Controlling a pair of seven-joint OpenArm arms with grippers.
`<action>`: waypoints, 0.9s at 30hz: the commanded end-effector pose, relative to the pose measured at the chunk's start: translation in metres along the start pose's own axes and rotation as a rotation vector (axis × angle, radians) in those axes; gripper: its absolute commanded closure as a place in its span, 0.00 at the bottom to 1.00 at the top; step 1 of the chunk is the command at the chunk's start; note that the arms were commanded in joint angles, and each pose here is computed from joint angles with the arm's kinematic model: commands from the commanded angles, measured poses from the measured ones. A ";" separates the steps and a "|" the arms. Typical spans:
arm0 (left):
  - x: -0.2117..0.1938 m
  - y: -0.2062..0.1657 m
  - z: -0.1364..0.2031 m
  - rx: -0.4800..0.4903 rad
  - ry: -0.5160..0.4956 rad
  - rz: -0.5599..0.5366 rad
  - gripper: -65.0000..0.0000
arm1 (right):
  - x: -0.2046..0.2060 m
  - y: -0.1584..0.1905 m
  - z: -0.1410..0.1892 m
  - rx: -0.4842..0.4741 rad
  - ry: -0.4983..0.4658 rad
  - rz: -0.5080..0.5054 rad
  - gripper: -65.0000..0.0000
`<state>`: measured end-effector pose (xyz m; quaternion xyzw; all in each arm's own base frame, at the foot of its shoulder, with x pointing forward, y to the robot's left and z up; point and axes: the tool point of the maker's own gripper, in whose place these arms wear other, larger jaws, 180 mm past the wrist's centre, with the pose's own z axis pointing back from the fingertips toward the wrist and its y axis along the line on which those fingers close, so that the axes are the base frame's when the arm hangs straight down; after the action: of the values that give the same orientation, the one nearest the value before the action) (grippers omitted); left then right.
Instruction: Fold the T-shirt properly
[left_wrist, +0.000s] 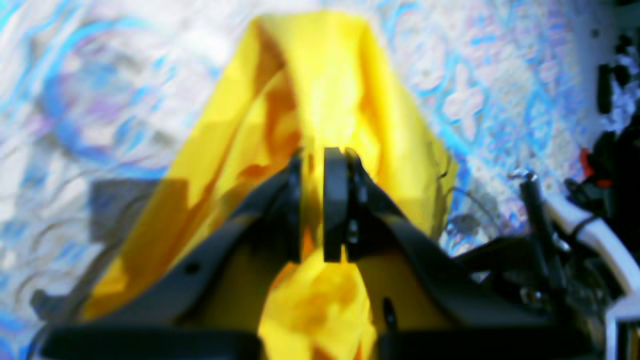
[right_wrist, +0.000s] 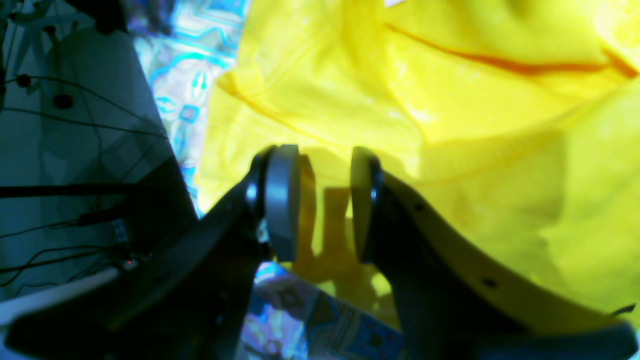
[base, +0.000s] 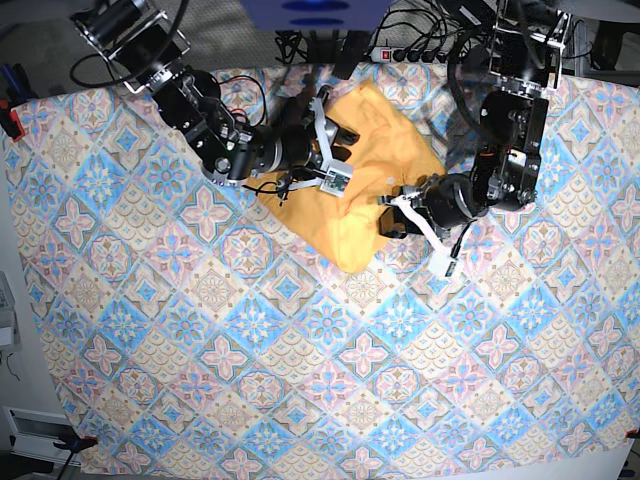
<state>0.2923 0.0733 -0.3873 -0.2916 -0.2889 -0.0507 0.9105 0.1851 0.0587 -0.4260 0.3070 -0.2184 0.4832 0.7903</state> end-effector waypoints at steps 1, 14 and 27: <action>0.018 -0.005 0.010 -0.015 -0.057 -0.011 0.93 | 0.014 -0.003 0.004 -0.002 -0.044 0.012 0.73; 0.001 0.012 0.021 0.027 -0.043 0.040 0.93 | 0.014 -0.003 0.004 -0.002 -0.044 0.014 0.73; 0.015 -0.002 -0.023 -0.029 -0.019 0.042 0.48 | 0.013 -0.003 0.004 -0.001 -0.044 0.013 0.73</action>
<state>0.3081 0.0574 -0.4017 -0.3093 -0.2752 -0.0324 0.9097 0.1847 0.0588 -0.4259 0.3081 -0.2186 0.4822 0.7904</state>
